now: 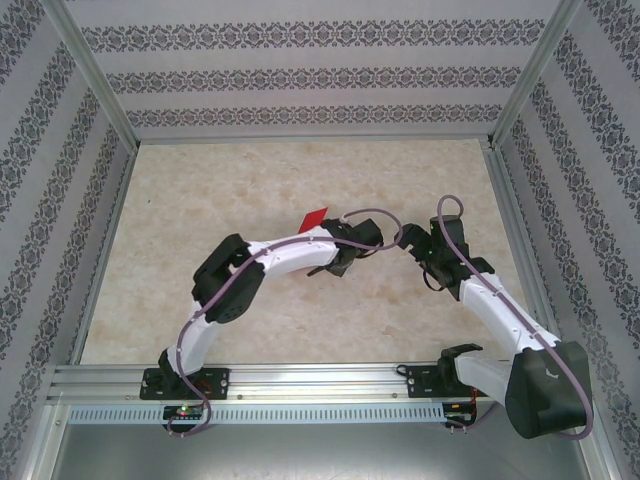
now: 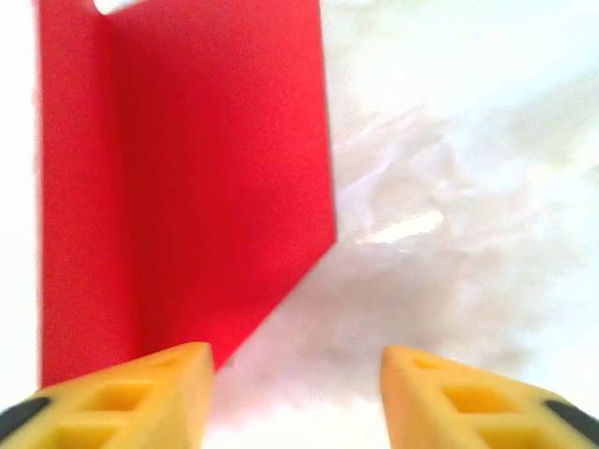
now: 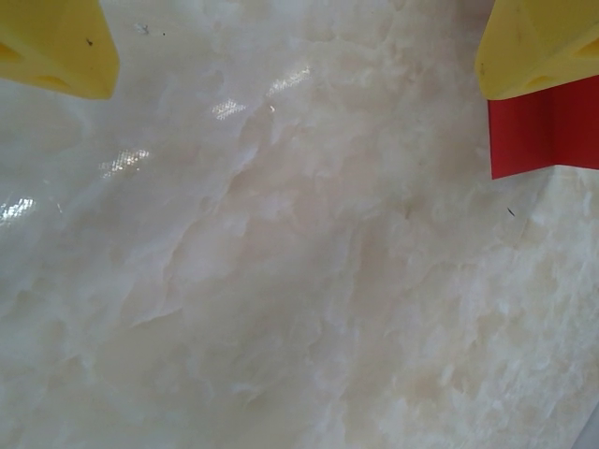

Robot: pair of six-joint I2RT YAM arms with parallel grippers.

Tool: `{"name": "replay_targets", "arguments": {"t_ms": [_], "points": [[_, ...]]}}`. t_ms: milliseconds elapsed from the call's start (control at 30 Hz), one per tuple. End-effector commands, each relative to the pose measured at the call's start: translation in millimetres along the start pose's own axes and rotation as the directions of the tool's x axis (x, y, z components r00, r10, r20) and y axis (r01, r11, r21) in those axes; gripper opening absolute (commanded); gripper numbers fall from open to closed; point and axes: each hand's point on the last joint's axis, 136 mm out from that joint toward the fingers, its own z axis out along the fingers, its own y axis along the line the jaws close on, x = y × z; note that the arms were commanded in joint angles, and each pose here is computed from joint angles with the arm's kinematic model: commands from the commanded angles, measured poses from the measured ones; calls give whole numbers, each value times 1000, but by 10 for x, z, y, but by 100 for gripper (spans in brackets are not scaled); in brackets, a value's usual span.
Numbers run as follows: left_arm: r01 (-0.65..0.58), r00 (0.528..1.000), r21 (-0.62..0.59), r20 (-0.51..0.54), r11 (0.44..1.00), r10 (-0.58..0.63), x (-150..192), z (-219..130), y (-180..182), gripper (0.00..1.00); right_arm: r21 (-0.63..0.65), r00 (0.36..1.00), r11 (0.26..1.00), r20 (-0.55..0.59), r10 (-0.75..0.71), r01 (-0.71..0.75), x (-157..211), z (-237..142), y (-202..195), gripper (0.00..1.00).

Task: Fold a paper plane with a square sheet of paper (pick it up from the middle)
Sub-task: Turn over the paper at the center of the table, then rotate the paper at the center of the table.

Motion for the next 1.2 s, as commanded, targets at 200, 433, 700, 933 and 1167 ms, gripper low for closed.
{"name": "replay_targets", "arguments": {"t_ms": [200, 433, 700, 933, 1167], "points": [[143, 961, 402, 161, 904, -223, -415, -863, 112, 85, -109, 998, 994, -50, -25, 19, 0, 32, 293, 97], [359, 874, 531, 98, 767, -476, -303, -769, 766, 97, -161, 988, 979, -68, -136, 123, 118, 28, 762, 97], [570, 762, 519, -44, 638, -646, 182, -304, 1390, 100, -277, 928, 915, -151, -342, 292, 657, 231, 1774, 96], [691, 660, 464, -91, 555, -746, 526, -75, 1797, 100, -360, 852, 864, -259, -455, 352, 1303, 522, 2356, 93], [712, 634, 456, -89, 534, -768, 688, -88, 1887, 100, -390, 800, 849, -344, -493, 356, 1697, 722, 2478, 85]]}}
